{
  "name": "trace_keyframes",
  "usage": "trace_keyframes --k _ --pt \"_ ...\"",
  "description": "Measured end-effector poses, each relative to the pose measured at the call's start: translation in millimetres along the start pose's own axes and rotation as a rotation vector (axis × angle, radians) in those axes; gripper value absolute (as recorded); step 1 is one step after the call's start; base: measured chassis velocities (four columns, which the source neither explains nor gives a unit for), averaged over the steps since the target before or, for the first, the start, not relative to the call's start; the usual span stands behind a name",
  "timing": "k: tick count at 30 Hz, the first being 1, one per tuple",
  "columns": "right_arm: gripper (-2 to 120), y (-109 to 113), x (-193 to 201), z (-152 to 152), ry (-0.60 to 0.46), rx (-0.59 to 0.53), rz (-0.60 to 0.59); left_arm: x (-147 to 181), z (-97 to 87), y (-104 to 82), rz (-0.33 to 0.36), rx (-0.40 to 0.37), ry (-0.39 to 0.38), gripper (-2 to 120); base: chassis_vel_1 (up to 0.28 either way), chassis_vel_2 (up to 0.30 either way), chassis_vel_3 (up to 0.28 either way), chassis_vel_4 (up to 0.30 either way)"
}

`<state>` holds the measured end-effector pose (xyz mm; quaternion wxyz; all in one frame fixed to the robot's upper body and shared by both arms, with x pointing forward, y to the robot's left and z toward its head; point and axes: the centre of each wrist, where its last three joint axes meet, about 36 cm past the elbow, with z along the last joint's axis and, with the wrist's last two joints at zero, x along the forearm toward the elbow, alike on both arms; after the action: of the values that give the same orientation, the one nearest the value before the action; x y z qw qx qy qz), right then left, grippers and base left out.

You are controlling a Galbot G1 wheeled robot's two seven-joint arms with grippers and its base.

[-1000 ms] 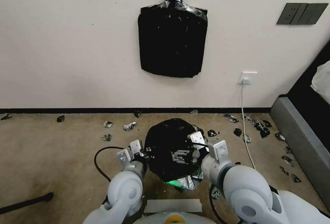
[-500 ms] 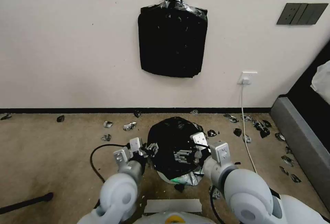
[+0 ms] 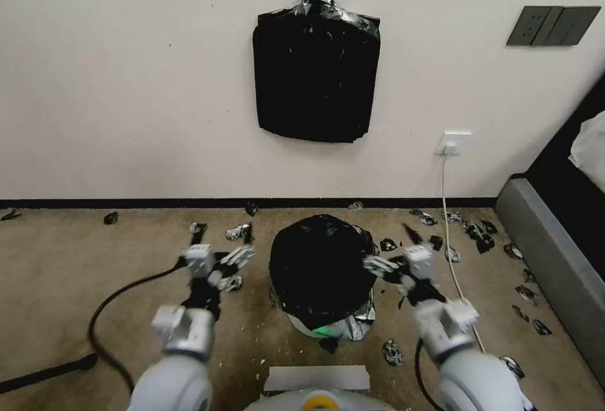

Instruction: Place a trash bag onto the trash bin.

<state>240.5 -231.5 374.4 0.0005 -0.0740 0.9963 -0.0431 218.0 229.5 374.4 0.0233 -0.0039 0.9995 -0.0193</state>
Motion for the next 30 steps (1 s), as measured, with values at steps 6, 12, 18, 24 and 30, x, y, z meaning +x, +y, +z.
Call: trace_keyframes --k 6,12,18,24,30 --pt "100 -2 21 19 -0.029 0.022 0.083 43 19.3 14.4 -0.028 -0.053 -0.018 100 0.0 0.0 0.0 0.0" --pt "100 6 47 29 -0.037 0.013 0.14 54 26.7 16.6 -0.014 -0.072 -0.035 100 0.0 0.0 0.0 0.0" --pt "100 7 50 30 -0.043 0.01 0.153 53 27.2 15.4 -0.009 -0.068 -0.036 100 0.0 0.0 0.0 0.0" --pt "100 7 49 30 -0.042 0.007 0.152 52 27.1 15.0 -0.01 -0.065 -0.034 100 0.0 0.0 0.0 0.0" --pt "100 7 48 29 -0.041 0.004 0.152 52 27.1 14.8 -0.011 -0.063 -0.032 100 0.0 0.0 0.0 0.0"
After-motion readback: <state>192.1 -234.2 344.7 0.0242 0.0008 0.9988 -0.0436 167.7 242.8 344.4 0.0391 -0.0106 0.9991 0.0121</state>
